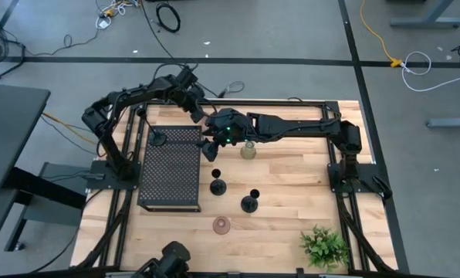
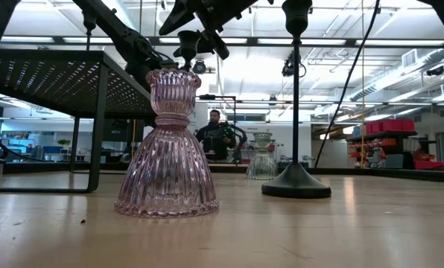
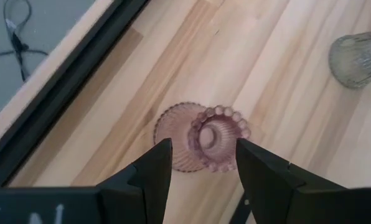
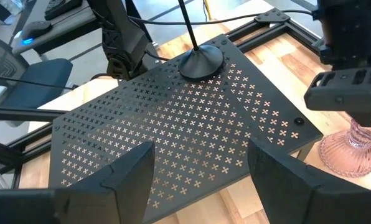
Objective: Pick & Place candle stick holders
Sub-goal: Put the top pink glass candle holder on the shelf
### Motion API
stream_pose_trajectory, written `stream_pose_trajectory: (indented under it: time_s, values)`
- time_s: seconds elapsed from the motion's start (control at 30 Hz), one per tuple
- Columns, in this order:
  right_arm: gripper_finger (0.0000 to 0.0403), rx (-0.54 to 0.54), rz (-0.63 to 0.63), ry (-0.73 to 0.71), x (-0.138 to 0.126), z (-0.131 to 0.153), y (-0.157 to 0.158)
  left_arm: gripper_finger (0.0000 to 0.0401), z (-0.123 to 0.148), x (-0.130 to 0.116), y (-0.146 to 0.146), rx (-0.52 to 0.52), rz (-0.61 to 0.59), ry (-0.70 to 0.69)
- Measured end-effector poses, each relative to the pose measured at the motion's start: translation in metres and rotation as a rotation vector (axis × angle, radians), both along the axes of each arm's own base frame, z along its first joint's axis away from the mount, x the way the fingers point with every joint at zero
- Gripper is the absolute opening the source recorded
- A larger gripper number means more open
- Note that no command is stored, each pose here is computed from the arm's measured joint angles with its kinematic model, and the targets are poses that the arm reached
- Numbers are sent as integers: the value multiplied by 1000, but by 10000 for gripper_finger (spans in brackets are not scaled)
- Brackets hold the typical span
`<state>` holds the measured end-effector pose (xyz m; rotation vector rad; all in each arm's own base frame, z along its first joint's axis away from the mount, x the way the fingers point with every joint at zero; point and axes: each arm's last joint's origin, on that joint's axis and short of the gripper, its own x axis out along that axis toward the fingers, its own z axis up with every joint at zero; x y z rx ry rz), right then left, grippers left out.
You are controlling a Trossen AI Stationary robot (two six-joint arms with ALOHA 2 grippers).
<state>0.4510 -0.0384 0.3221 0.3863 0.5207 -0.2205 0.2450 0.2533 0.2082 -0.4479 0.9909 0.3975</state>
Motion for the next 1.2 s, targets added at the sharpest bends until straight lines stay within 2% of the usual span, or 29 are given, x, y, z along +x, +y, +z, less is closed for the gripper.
stream_pose_trajectory:
  time_s: [0.2,0.37,0.47,0.6,0.63,1.2]
  values:
    - [256,0,6,1,0,0,3,181,-14,3,3,-44,23,23]
    - [256,0,8,2,0,0,4,168,-16,6,3,-32,18,35]
    - [256,0,8,3,0,0,4,129,-16,7,2,-25,12,33]
    - [256,0,8,3,0,0,4,38,-15,6,3,-28,23,32]
    - [256,0,7,3,0,0,3,30,-15,6,2,-32,22,31]
    - [256,-13,-1,18,0,-2,3,26,11,7,6,-34,25,126]
